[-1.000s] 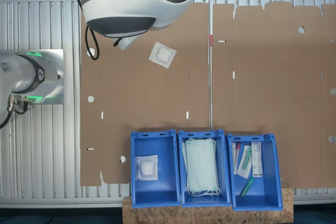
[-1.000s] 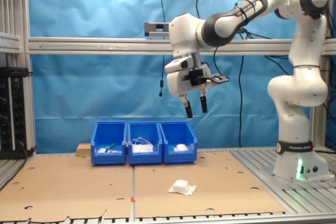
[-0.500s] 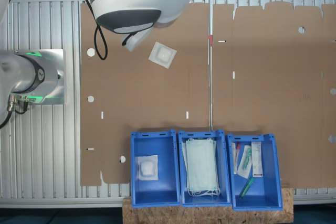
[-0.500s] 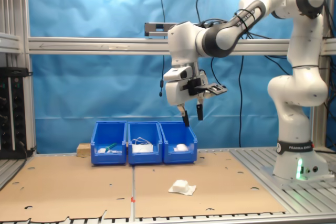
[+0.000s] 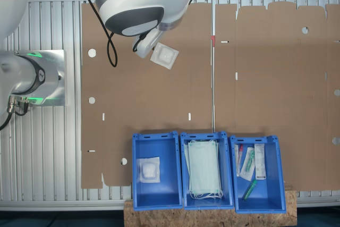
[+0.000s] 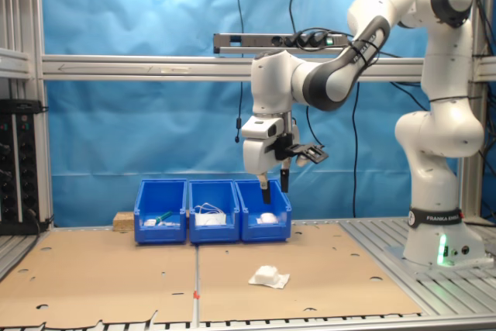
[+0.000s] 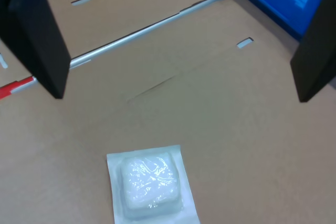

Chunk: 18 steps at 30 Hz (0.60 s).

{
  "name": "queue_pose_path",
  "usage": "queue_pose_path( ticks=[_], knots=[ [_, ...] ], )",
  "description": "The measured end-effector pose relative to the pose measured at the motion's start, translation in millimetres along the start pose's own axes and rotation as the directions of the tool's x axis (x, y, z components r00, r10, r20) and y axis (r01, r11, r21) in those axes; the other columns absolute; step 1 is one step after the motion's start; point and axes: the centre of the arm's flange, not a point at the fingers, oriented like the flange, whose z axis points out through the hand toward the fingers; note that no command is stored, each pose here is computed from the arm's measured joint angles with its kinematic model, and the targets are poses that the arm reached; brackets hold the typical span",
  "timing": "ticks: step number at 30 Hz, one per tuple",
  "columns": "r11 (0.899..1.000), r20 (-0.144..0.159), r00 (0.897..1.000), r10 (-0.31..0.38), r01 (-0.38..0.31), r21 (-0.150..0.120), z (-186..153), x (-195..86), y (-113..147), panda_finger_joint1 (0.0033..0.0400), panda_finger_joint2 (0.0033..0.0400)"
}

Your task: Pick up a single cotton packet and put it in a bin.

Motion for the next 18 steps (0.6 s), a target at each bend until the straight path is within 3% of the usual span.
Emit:
queue_pose_path(
  ticks=[18],
  knots=[
    [0.993,0.045,0.994,-0.103,0.106,-0.057,74,11,13,0.0400,0.0400]
  ],
)
